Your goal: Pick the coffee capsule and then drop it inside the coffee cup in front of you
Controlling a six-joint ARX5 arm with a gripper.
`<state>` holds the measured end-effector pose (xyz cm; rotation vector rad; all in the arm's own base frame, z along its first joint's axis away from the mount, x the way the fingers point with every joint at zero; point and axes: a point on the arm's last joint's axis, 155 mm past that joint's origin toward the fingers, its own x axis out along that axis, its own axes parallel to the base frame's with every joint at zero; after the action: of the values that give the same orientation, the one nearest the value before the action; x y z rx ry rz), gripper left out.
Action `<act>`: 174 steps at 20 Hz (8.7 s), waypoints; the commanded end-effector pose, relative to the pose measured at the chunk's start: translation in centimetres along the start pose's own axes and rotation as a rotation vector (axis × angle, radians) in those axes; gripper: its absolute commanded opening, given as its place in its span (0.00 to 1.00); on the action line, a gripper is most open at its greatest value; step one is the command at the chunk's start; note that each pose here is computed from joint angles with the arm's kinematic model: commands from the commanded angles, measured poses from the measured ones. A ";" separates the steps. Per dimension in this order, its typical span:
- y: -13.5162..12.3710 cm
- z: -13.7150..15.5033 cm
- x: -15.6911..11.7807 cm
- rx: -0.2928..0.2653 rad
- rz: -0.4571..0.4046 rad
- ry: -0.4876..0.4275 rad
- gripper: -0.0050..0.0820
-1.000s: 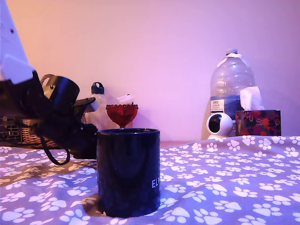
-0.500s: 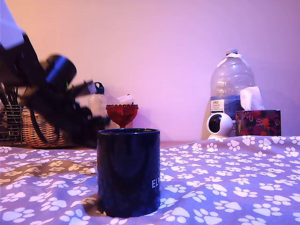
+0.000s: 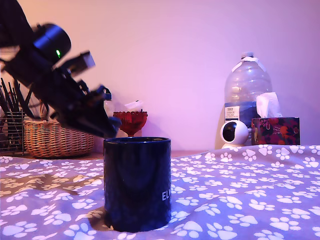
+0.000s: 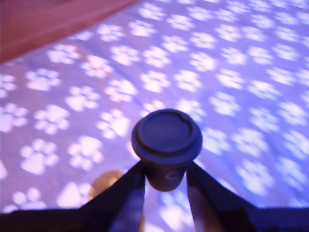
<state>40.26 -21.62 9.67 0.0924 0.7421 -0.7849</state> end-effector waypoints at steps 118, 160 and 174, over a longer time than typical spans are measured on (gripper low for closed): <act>-17.0 -2.4 -6.7 0.224 -0.052 0.215 0.03; 2.9 -9.1 -17.0 -0.233 0.423 -0.389 0.03; -0.5 -8.9 -22.8 -0.212 0.470 -0.588 0.03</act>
<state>24.09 -5.15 18.63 -0.1430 0.2100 -0.2556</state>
